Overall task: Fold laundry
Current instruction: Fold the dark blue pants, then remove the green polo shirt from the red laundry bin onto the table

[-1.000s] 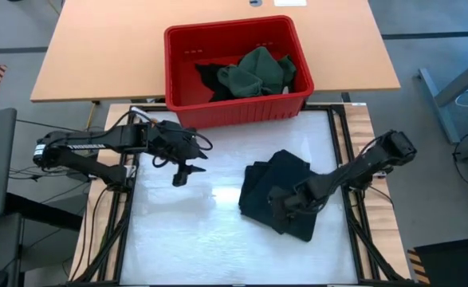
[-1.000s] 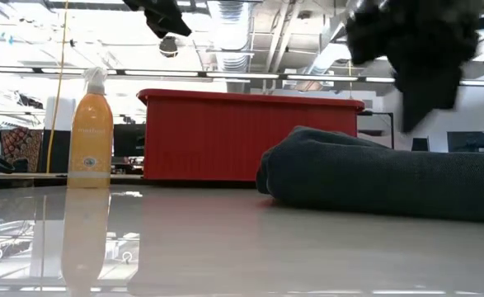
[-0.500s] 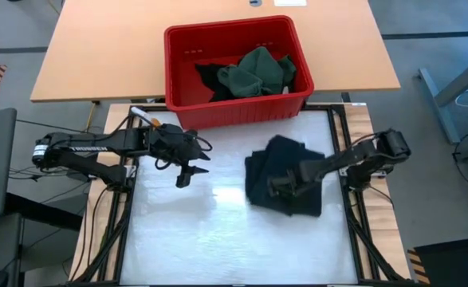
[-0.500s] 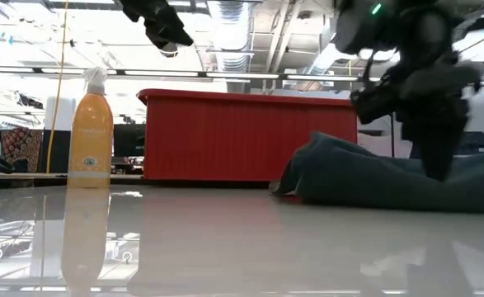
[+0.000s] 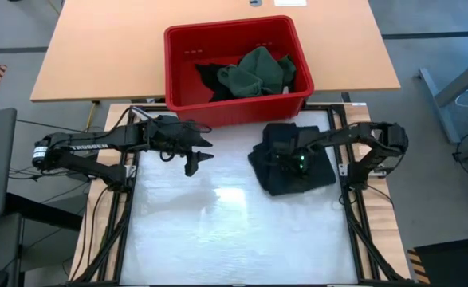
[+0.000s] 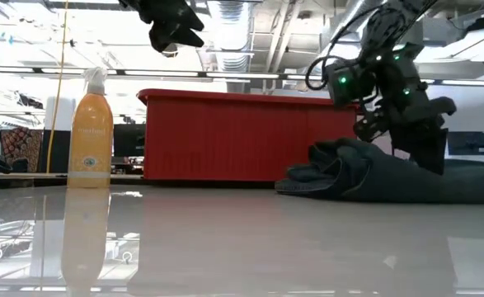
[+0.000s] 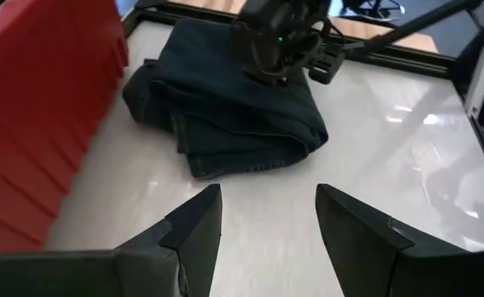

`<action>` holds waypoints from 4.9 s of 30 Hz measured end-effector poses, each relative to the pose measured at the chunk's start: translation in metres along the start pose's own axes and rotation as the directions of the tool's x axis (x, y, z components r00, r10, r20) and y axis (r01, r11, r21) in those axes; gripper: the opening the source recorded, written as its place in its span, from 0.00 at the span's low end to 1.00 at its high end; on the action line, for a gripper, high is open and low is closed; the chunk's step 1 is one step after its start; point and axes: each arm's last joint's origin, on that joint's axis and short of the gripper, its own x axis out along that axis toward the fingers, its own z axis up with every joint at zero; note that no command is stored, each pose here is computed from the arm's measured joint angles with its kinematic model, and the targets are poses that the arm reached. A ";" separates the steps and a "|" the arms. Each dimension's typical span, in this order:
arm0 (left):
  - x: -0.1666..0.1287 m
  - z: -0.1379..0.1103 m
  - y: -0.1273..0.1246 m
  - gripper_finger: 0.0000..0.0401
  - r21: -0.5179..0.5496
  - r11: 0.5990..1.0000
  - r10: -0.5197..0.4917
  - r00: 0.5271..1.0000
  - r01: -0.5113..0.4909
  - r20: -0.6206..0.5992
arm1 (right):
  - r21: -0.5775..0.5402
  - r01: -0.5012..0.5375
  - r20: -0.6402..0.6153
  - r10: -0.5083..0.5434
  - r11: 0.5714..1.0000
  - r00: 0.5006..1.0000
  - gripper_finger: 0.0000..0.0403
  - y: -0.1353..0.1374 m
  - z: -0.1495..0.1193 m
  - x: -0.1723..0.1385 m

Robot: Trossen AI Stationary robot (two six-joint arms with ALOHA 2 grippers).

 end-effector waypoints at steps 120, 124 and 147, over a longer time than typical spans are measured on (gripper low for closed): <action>-0.006 -0.016 -0.065 0.46 -0.134 0.989 -0.076 0.996 0.070 -0.045 | 0.249 -0.191 0.935 -0.185 0.949 0.302 0.05 -0.133 0.103 -0.259; -0.008 -0.018 -0.069 0.46 -0.088 0.993 -0.089 0.994 0.083 -0.059 | 0.155 -0.154 0.988 -0.155 0.976 0.010 0.05 -0.108 0.069 -0.308; -0.003 -0.014 -0.046 0.46 0.207 0.940 -0.252 0.961 0.271 -0.114 | -0.795 0.322 0.425 0.851 0.515 -0.309 0.05 0.099 -0.185 -0.368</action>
